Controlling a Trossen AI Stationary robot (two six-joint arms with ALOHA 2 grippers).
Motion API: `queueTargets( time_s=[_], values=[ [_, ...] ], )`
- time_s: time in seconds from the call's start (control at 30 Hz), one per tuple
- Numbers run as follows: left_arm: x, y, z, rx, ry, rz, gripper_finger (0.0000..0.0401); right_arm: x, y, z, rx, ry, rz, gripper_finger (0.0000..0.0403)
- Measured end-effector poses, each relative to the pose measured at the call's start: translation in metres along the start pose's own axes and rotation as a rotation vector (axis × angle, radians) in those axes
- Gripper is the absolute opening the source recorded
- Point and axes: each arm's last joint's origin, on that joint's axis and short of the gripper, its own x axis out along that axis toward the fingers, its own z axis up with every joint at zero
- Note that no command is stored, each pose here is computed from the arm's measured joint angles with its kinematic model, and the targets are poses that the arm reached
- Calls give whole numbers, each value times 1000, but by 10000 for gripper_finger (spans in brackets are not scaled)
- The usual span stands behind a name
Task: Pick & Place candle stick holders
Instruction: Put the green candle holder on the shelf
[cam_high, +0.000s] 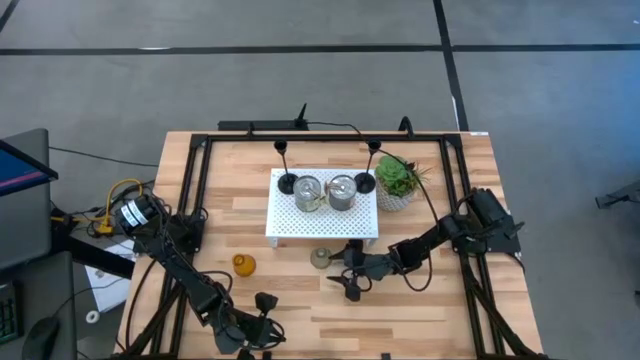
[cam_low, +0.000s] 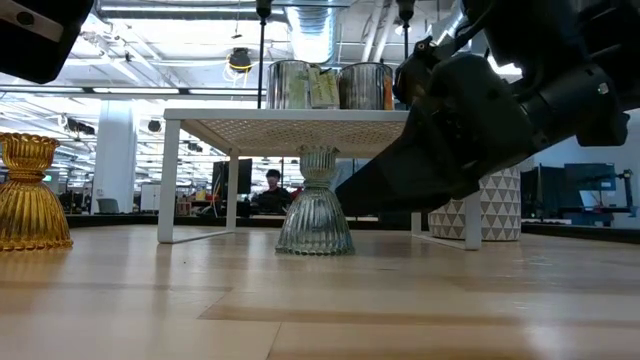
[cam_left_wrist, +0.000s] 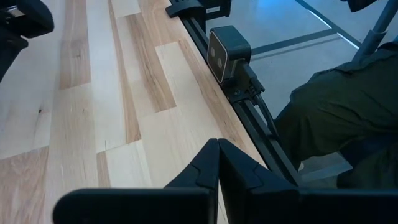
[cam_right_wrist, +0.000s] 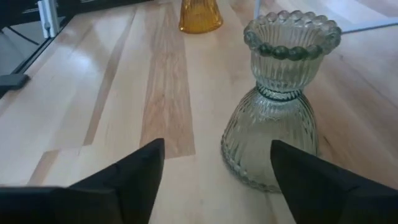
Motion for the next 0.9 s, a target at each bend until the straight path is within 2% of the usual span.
queueTargets(
  time_s=[0.23,0.5,0.9],
  values=[
    [0,0,0,0,0,0,5,1,0,2,5,-7,-1,292],
    [0,0,0,0,0,0,5,7,11,19,27,-59,33,291],
    [0,0,0,-3,0,0,5,10,28,30,30,-10,308,291]
  ],
)
